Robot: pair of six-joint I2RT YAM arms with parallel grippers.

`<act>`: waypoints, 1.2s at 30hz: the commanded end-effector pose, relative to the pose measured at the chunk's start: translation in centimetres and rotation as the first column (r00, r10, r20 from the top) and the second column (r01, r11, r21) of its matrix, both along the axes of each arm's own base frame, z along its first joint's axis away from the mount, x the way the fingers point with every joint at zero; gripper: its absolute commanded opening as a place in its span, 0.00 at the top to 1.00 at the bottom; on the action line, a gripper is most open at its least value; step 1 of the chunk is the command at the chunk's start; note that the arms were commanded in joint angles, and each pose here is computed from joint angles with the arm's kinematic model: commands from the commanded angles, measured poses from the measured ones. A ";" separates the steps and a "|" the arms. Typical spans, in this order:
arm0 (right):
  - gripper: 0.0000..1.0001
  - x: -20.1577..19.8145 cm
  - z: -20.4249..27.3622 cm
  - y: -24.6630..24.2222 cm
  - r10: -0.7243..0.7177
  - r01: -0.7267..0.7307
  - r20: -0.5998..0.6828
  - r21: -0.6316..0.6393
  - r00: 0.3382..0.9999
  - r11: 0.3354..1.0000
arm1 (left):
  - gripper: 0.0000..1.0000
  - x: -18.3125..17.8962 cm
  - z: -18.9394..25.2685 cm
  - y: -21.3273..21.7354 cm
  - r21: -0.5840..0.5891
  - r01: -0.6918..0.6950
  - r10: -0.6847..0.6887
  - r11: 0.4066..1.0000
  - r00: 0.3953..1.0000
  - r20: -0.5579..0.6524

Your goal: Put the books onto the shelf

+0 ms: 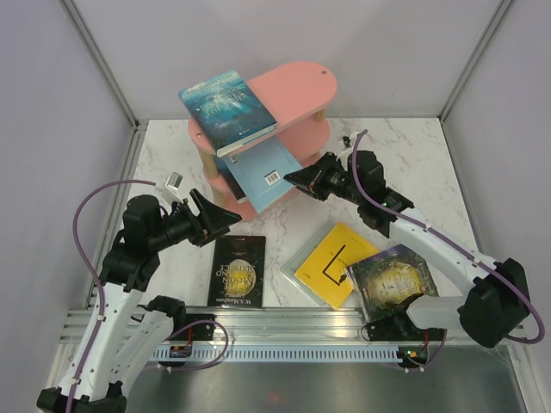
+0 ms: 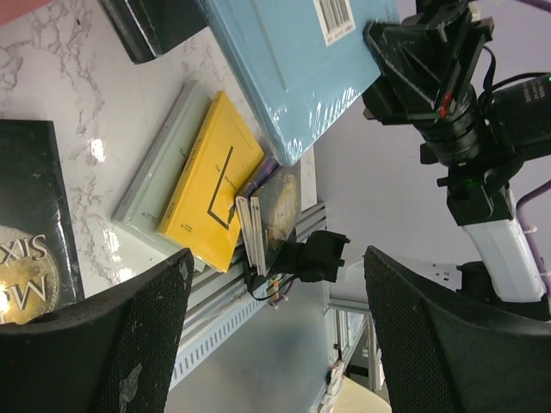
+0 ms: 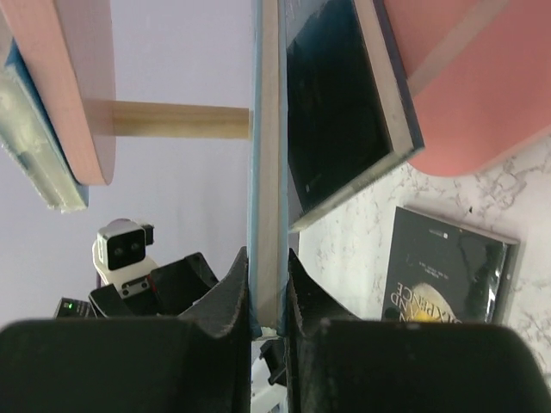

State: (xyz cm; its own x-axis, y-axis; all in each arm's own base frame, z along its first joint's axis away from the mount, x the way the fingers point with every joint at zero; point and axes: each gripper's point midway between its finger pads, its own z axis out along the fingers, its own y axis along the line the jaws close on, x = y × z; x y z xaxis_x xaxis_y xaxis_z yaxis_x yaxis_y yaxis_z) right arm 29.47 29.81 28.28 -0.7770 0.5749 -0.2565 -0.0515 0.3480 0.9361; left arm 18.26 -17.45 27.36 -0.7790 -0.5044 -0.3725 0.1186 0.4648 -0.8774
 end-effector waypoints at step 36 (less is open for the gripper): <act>0.02 3.9 -0.2 0.3 -0.006 0.016 0.043 -0.224 0.999 0.974 | 0.18 0.2 -1.5 1.2 0.111 -0.018 0.017 0.994 1.000 0.006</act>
